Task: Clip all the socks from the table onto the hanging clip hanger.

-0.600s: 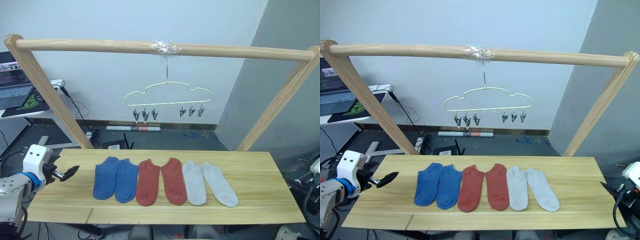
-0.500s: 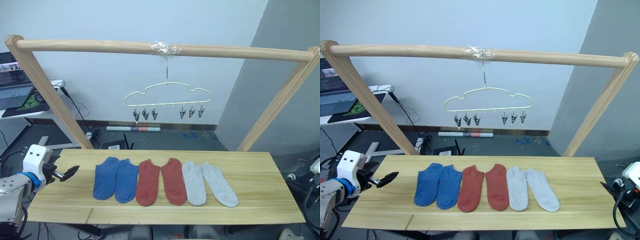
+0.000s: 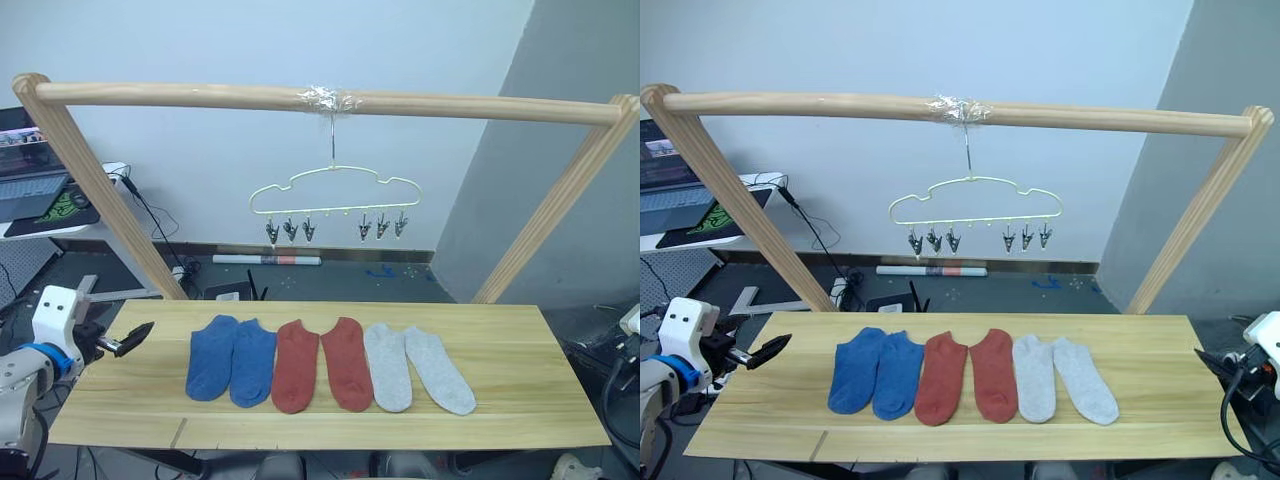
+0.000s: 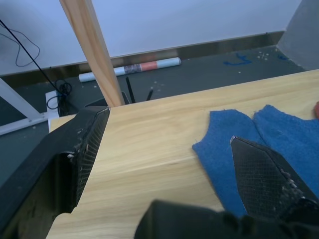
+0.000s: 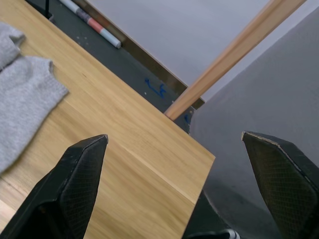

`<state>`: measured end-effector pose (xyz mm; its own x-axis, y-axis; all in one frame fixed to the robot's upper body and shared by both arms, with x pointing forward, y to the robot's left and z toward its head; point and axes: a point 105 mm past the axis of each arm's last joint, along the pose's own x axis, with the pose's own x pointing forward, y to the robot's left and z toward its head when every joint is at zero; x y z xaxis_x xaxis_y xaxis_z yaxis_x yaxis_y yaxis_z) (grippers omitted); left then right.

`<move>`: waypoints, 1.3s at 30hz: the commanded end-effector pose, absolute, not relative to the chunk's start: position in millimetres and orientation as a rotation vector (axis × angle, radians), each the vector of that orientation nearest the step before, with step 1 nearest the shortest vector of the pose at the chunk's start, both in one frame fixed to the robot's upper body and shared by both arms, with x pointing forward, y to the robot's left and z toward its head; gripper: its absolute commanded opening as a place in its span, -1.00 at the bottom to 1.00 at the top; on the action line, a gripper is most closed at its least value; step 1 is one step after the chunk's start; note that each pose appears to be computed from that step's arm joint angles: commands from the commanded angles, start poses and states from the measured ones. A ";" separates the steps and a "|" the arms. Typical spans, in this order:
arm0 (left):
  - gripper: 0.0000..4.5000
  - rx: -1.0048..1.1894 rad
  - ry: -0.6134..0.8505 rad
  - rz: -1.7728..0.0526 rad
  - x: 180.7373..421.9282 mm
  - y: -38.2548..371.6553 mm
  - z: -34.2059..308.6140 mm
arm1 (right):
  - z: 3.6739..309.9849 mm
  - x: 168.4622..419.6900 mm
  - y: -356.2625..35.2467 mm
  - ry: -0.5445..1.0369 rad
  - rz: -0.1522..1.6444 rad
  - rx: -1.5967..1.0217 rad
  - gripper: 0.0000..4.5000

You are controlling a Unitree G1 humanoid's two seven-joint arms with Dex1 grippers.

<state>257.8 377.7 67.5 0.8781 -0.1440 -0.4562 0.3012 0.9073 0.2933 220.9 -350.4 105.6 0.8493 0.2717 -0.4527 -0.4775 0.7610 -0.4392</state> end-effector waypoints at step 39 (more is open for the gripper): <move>0.20 0.121 -0.272 -0.311 324.7 195.7 173.7 | 199.2 250.7 -121.2 -0.122 0.930 -0.394 1.00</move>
<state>326.0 196.7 163.8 0.9255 -0.3191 0.2043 0.2950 0.9452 0.1398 257.4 -128.2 188.0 0.6248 0.7753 -0.0921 -0.7496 0.5626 -0.3488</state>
